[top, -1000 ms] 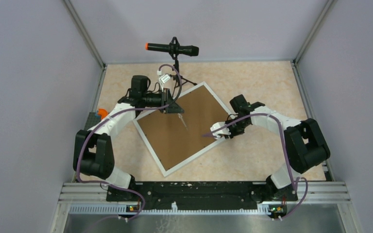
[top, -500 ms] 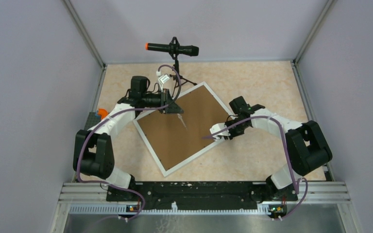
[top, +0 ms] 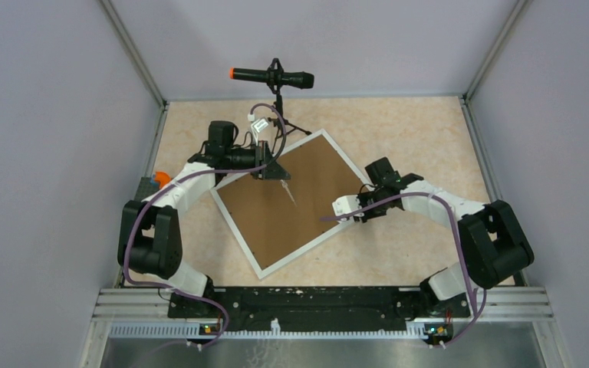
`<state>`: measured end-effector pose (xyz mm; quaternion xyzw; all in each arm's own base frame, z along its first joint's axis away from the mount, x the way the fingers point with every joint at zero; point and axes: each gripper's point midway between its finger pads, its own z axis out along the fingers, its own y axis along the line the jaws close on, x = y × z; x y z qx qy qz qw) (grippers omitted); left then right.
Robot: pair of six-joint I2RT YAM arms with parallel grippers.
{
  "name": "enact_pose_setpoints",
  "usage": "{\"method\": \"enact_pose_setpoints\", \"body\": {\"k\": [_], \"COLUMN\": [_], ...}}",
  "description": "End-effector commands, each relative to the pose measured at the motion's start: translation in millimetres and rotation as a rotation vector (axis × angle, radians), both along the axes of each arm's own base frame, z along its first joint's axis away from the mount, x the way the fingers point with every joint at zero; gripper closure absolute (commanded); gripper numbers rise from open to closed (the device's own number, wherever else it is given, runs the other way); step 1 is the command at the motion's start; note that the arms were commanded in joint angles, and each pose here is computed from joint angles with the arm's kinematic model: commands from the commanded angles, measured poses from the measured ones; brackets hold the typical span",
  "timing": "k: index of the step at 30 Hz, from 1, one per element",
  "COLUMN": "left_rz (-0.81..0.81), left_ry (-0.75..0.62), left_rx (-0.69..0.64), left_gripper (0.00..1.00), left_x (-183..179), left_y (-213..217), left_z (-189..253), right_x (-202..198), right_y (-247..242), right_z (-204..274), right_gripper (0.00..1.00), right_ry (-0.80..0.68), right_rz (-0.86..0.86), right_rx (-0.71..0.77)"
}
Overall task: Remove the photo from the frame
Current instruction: Adjust the photo frame at the center of the board.
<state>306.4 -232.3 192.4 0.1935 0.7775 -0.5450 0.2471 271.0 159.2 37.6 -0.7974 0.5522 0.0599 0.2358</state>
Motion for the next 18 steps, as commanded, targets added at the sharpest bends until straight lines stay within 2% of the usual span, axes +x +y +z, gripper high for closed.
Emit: {"method": "enact_pose_setpoints", "body": {"k": [1,5,7,8,10,13,18], "left_rz": [0.002,0.001,0.001,0.001,0.000,0.000,-0.005], "left_ry": [-0.034,-0.027,-0.025,-0.024,-0.025,-0.027,-0.026], "left_rx": [-0.011,-0.008,-0.008,-0.007,-0.007,-0.008,-0.014], "left_gripper": [1.00,1.00,1.00,1.00,1.00,1.00,1.00], "left_x": [4.8,5.8,6.2,5.8,5.3,5.0,5.6], "left_y": [0.6,0.4,0.6,0.7,0.7,0.7,-0.3], "left_z": [2.1,0.1,-0.4,-0.9,-1.4,-1.5,0.0], "right_x": [19.0,21.5,18.6,17.0,17.5,18.2,7.3], "right_y": [2.1,-0.7,0.0,0.0,1.0,2.5,12.2], "right_z": [12.5,15.9,18.7,20.3,24.4,30.2,28.9], "right_gripper": [1.00,1.00,0.74,0.57,0.40,0.34,0.37], "right_ry": [-0.107,-0.133,-0.126,-0.128,-0.146,-0.168,-0.085], "right_rz": [-0.038,-0.048,-0.042,-0.029,-0.025,-0.004,0.067], "right_rx": [0.012,0.006,0.014,0.014,0.026,0.033,0.050]}}
